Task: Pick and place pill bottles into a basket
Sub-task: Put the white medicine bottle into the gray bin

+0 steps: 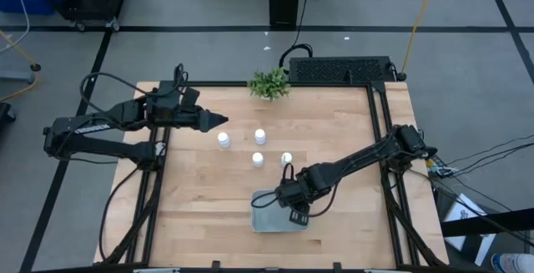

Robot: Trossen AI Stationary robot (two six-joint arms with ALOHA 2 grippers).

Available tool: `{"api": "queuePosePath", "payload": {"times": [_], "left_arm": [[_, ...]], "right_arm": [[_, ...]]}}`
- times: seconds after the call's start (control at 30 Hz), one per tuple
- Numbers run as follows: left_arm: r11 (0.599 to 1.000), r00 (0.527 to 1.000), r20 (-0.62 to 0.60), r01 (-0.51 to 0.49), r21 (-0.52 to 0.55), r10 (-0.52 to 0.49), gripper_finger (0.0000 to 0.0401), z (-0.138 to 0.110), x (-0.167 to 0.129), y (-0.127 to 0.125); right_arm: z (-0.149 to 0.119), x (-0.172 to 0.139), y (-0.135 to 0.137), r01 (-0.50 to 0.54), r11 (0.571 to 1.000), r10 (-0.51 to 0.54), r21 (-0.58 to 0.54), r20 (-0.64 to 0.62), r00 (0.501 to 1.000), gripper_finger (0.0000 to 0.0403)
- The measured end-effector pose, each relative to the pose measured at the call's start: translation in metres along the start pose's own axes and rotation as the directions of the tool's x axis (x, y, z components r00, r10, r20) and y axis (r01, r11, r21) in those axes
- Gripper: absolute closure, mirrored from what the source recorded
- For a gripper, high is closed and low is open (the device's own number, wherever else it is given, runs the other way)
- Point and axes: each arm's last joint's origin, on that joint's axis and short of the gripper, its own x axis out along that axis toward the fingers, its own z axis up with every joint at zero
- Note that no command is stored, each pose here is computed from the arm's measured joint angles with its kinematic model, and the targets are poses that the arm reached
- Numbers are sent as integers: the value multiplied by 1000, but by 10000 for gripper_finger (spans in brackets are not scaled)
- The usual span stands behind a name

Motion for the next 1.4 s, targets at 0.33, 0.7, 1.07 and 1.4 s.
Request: {"api": "queuePosePath", "payload": {"times": [0.33,0.7,1.07,1.4], "left_arm": [[1000,1000,0,0,0,0,137,0,0,0],[1000,1000,0,-1,-2,1,137,0,0,0],[1000,1000,0,-1,-7,1,137,0,0,0],[1000,1000,0,-2,-7,2,137,0,0,0]], "right_arm": [[0,1,0,-10,1000,10,5,-1,1000,243],[1,6,1,-6,1000,6,-15,-6,1000,241],[2,8,4,-19,1000,19,-11,12,1000,215],[1,7,4,-20,1000,20,-9,7,1000,137]]}}
